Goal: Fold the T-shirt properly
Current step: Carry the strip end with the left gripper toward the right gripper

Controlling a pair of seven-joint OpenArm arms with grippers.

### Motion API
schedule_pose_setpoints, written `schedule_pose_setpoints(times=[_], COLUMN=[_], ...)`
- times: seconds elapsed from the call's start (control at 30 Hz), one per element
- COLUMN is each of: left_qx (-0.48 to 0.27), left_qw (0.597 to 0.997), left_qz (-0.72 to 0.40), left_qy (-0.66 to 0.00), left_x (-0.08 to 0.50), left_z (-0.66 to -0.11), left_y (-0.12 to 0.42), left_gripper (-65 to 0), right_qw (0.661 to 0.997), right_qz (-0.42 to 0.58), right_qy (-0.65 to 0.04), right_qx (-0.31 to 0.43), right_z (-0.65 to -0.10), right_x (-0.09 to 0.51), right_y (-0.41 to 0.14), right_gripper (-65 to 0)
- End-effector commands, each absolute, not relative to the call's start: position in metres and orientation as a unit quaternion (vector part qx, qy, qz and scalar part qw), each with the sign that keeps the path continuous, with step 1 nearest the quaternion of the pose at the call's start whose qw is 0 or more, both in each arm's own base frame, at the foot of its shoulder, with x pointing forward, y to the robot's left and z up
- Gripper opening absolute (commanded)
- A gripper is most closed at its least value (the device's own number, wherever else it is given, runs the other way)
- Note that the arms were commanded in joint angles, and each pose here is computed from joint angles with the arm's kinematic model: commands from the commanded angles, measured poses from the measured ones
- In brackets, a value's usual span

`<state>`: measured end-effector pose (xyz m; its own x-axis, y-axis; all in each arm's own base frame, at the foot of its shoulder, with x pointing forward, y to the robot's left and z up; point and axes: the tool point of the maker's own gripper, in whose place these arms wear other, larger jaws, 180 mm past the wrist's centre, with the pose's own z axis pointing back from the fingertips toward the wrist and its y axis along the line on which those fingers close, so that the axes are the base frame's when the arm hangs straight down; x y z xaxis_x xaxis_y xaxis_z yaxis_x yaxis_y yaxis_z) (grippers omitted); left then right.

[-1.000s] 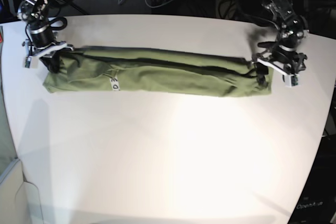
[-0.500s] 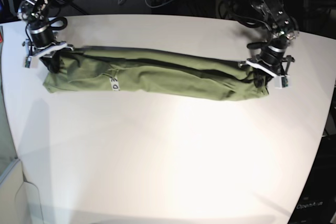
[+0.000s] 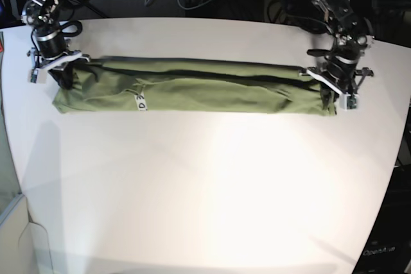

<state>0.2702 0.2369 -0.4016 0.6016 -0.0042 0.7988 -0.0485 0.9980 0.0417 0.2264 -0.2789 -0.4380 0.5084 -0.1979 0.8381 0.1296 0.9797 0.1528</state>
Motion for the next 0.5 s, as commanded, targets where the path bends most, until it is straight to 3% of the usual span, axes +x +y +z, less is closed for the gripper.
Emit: schedule_pose_setpoints(times=[0.0,0.13,0.47], left_qx=[0.035,0.048,0.043], left_qw=[0.867,0.849,0.857], left_qz=[-0.002,-0.049,-0.179], left_qy=[-0.498,-0.523,-0.482], left_x=[0.292,0.303,0.3], left_z=[-0.369,-0.337,-0.329], left_y=[0.233,0.218,0.146], left_gripper=[-63.4,-63.4,-63.5], right_qw=[0.883,0.883,0.883], right_qz=[-0.089,-0.089,-0.089], right_qy=[-0.461,-0.461,-0.461], right_qx=[0.023,0.023,0.023], right_z=[-0.446,-0.446,-0.446], right_x=[0.218,0.218,0.219], right_y=[-0.283,-0.283,-0.282], right_gripper=[-64.1,-64.1,-64.1])
